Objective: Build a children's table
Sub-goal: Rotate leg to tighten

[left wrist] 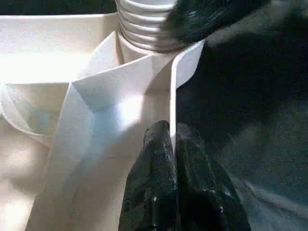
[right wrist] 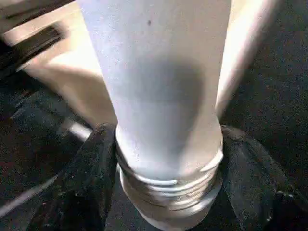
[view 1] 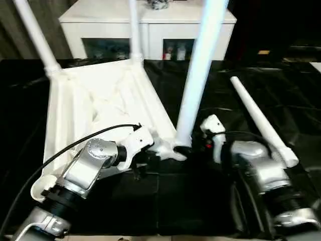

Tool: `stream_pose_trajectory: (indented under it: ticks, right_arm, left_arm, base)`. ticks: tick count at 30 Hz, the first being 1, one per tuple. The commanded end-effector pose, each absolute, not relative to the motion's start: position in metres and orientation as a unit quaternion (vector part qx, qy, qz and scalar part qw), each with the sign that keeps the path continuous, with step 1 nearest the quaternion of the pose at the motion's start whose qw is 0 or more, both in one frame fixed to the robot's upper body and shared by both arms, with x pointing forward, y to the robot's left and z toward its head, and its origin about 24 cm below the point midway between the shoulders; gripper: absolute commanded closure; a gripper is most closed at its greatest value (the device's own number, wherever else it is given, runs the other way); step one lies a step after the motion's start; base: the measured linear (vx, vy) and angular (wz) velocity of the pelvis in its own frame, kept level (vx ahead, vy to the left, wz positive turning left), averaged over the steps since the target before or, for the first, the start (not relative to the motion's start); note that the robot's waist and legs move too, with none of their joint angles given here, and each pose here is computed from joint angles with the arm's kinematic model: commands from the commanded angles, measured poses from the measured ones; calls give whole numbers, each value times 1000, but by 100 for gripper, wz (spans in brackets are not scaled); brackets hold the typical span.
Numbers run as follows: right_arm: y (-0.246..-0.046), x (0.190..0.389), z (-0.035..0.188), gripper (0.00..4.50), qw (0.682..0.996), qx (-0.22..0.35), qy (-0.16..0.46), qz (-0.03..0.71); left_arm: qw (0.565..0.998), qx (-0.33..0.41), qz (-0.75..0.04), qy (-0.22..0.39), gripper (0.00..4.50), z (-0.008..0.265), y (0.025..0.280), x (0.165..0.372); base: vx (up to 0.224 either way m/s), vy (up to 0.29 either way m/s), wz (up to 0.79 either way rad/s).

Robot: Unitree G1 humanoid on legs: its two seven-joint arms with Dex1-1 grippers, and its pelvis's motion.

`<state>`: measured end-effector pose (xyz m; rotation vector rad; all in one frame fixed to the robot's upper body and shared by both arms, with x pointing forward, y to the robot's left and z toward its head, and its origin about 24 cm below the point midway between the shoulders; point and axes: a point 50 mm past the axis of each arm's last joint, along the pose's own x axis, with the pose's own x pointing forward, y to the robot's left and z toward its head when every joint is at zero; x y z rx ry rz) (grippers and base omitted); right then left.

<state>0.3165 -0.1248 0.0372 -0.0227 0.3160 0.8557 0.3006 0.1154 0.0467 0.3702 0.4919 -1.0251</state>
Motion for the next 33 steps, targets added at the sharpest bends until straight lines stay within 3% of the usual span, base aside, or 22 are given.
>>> stream_pose_trajectory:
  ticks: [1,6,11,13,15,18,24,27,29,33]
  right_arm:
    - [-133,322,25,175,927,-13,179,328]
    - [-109,340,24,175,972,23,168,162]
    - [-91,345,21,175,976,15,184,111]
    - [-81,345,19,175,973,6,193,125]
    - [-75,346,24,175,971,34,177,158]
    - [-80,349,33,106,976,17,146,160]
    - [-104,354,54,59,971,8,121,206]
    - [-120,345,57,59,951,-20,124,283]
    - [-132,330,54,59,917,-72,127,370]
    - [-140,314,52,59,883,-67,136,445]
  left_arm:
    - [848,157,-444,245,450,40,111,305]
    - [881,136,-361,274,450,28,76,318]
    - [881,168,-351,268,450,25,58,321]
    - [882,175,-350,262,450,27,56,322]
    - [883,177,-347,263,450,28,59,323]
    - [881,192,-346,260,450,28,69,323]
    - [862,217,-381,255,450,29,91,315]
    - [842,219,-423,254,450,29,101,305]
    - [827,211,-452,260,450,30,110,298]
    - [798,204,-512,243,450,35,116,287]
  base:
    - [0,0,0]
    - [0,0,0]
    - [0,0,0]
    - [0,0,0]
    - [0,0,0]
    - [0,0,0]
    - [0,0,0]
    - [0,0,0]
    - [0,0,0]
    - [0,0,0]
